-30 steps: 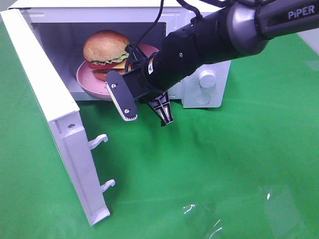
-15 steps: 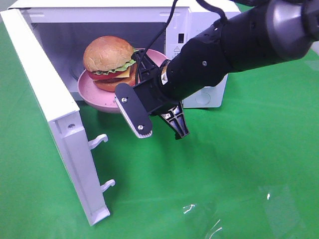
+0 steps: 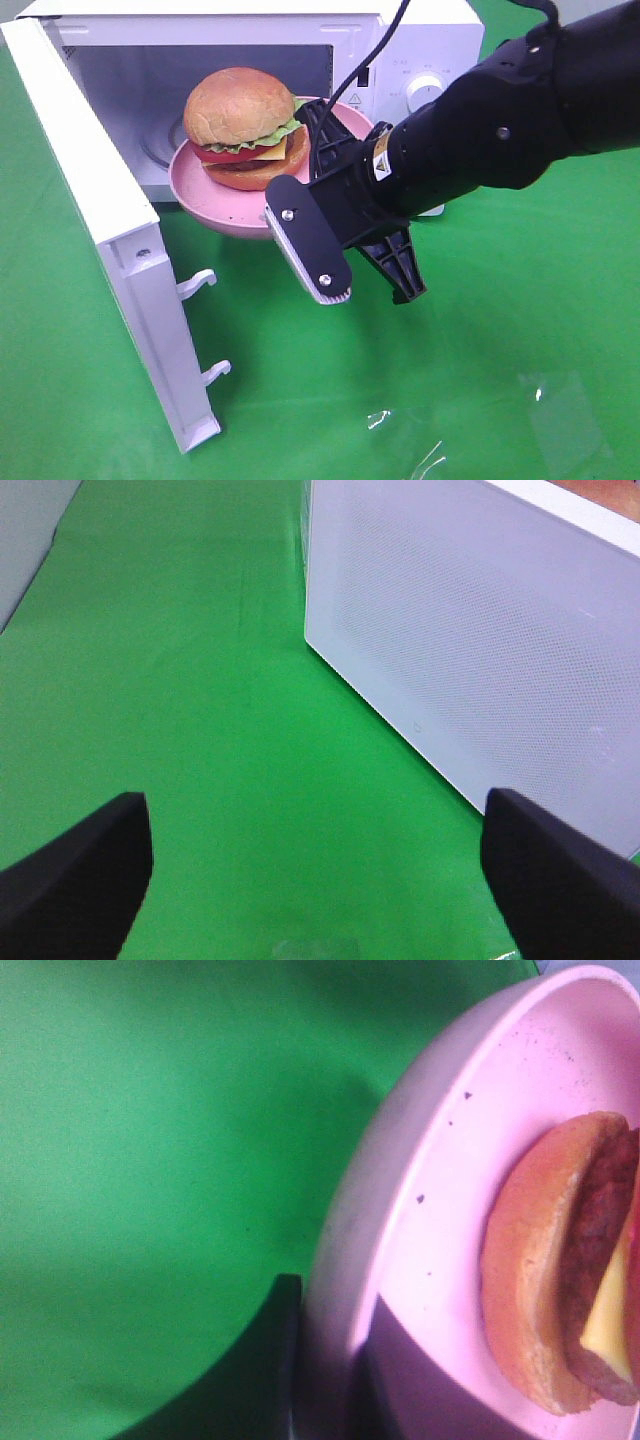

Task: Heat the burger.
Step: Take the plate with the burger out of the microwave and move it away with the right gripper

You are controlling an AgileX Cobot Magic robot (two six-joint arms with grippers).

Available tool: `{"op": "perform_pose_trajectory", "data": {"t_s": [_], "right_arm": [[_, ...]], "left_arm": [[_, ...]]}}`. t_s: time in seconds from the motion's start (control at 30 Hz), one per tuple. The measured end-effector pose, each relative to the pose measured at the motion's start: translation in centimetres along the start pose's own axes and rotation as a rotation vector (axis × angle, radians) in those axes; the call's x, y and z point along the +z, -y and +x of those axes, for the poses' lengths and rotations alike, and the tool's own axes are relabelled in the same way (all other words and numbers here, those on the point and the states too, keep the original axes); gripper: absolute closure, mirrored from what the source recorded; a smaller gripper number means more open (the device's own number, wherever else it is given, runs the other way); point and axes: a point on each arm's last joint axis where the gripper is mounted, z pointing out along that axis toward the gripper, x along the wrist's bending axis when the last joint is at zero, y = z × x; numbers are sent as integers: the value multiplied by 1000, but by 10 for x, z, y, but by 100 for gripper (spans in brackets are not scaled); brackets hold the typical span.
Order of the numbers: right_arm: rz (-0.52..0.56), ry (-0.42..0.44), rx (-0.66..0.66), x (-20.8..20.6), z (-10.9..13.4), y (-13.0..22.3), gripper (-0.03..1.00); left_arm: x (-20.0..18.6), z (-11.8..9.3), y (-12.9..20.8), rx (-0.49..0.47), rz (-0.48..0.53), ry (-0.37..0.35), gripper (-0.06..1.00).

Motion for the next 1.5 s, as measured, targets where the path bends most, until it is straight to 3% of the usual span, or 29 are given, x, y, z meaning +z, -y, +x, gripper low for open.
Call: {"op": "perform_pose_trajectory", "data": {"t_s": [0.77,1.17,1.5], "right_arm": [[13,8,28,-97,72,9,88],[31,30,90,-136,85,13,88],[147,41,244,-166,97,25,88]], "left_arm": [[0,0,0,0,0,0,13],[0,0,0,0,0,0,13],[0,0,0,0,0,0,13]]}}
